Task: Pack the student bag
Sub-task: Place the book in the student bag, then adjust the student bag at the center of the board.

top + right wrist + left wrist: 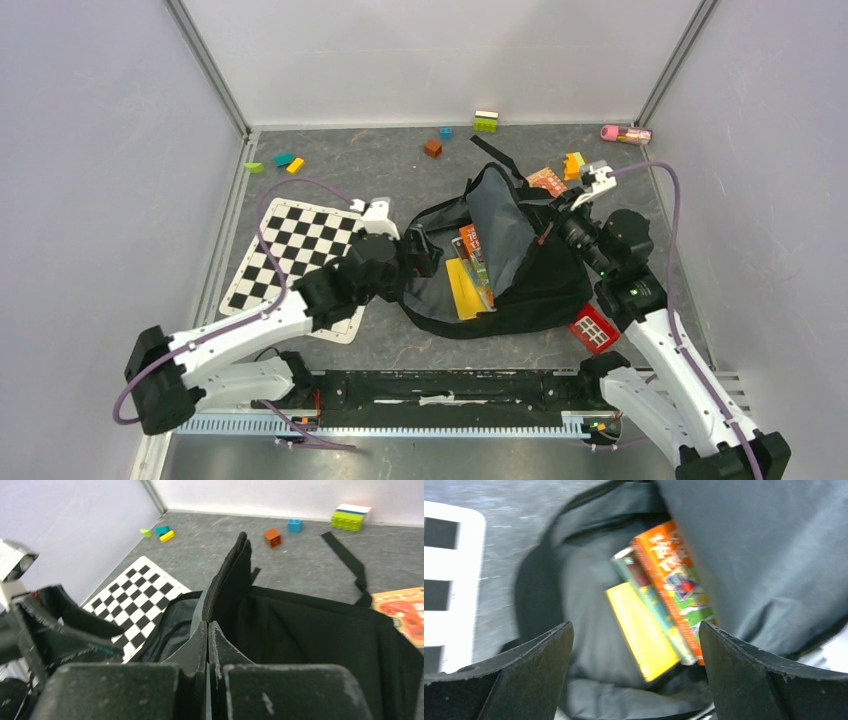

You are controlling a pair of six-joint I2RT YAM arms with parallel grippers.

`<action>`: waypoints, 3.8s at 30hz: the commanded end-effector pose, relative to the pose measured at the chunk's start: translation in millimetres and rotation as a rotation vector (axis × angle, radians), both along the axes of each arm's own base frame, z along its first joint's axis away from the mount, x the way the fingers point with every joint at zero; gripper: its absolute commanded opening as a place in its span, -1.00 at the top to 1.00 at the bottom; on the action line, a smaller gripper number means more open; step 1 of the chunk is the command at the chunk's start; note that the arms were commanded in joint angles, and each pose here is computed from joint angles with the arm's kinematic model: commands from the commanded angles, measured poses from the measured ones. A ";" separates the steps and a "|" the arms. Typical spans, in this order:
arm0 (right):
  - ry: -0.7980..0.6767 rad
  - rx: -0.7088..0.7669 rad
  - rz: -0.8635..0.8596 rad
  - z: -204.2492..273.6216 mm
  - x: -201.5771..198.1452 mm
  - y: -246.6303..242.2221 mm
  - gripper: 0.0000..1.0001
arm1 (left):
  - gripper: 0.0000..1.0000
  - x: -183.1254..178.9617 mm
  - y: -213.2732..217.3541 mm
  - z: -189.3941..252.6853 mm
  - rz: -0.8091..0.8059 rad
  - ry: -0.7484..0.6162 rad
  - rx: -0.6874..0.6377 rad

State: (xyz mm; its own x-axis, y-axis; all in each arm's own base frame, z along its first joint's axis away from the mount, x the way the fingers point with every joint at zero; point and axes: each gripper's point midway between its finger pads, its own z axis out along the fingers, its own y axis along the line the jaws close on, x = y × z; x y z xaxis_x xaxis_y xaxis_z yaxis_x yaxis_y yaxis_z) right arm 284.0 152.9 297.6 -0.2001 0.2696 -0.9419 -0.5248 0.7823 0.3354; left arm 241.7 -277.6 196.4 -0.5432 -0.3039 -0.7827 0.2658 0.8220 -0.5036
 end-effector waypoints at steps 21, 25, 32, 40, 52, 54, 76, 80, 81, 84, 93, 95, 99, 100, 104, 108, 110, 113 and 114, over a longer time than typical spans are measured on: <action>0.098 -0.183 0.408 -58.4 -96.5 180.7 -0.39 | -0.99 13.4 99.8 31.9 0.078 0.114 -0.042; 0.063 -0.201 0.381 -43.7 -94.0 171.7 -0.85 | -0.99 31.3 94.7 47.3 0.063 0.098 -0.024; 0.118 -0.375 0.046 -45.8 -57.8 92.3 -0.96 | -0.99 49.6 77.3 11.3 -0.009 0.179 0.026; 0.333 -0.445 -0.285 -93.3 -37.4 -26.1 -0.96 | -0.99 64.6 54.5 -35.9 -0.093 0.266 0.054; 0.490 -0.298 -0.565 -149.3 -64.7 -85.8 -0.96 | -0.96 75.2 38.5 -81.5 -0.152 0.324 0.076; 0.483 -0.267 -0.574 -153.2 -67.3 -87.6 -0.96 | -0.79 75.0 33.4 -86.0 -0.173 0.329 0.058; 0.332 -0.115 -0.344 -183.6 -20.2 -17.0 0.80 | 0.96 -26.6 45.3 -71.4 -0.210 0.226 -0.076; 0.267 -0.177 -0.313 -168.0 5.9 -0.8 1.00 | 0.95 -56.5 45.1 -69.0 -0.229 0.241 -0.095; 0.255 -0.206 -0.299 -164.8 14.0 4.9 1.00 | 0.96 -61.9 45.5 -66.1 -0.228 0.239 -0.108; 0.214 -0.260 -0.263 -153.7 36.9 22.0 1.00 | 0.94 -76.4 45.6 -61.5 -0.231 0.244 -0.148; 0.112 -0.341 -0.155 -128.7 79.9 62.8 0.94 | 0.56 -101.4 25.8 -57.3 -0.290 0.286 -0.240; 0.100 -0.349 -0.146 -120.4 80.8 64.1 0.81 | 0.12 -103.4 18.1 -53.2 -0.321 0.273 -0.232; 0.066 -0.386 -0.137 -101.8 74.4 57.7 0.24 | -0.71 -94.1 18.7 -38.7 -0.300 0.238 -0.175; 0.057 -0.404 -0.133 -97.5 71.3 54.9 0.07 | -0.85 -91.8 23.0 -36.4 -0.280 0.234 -0.150; 0.028 -0.448 -0.137 -76.8 59.9 42.3 -0.56 | -0.99 -79.4 56.6 -24.4 -0.142 0.227 -0.002; -0.018 -0.430 -0.082 -50.9 49.5 47.3 -0.74 | -0.99 -73.0 105.5 -26.3 -0.008 0.295 0.210; -0.040 -0.400 -0.018 -37.8 44.7 59.2 -0.76 | -0.99 -69.1 120.1 -22.5 0.017 0.301 0.244; -0.068 -0.352 0.119 -21.8 34.6 90.4 -0.78 | -0.99 -58.0 131.3 -7.1 0.010 0.284 0.210; -0.074 -0.351 0.154 -19.0 30.8 101.4 -0.79 | -0.99 -53.6 133.0 -0.8 0.000 0.277 0.198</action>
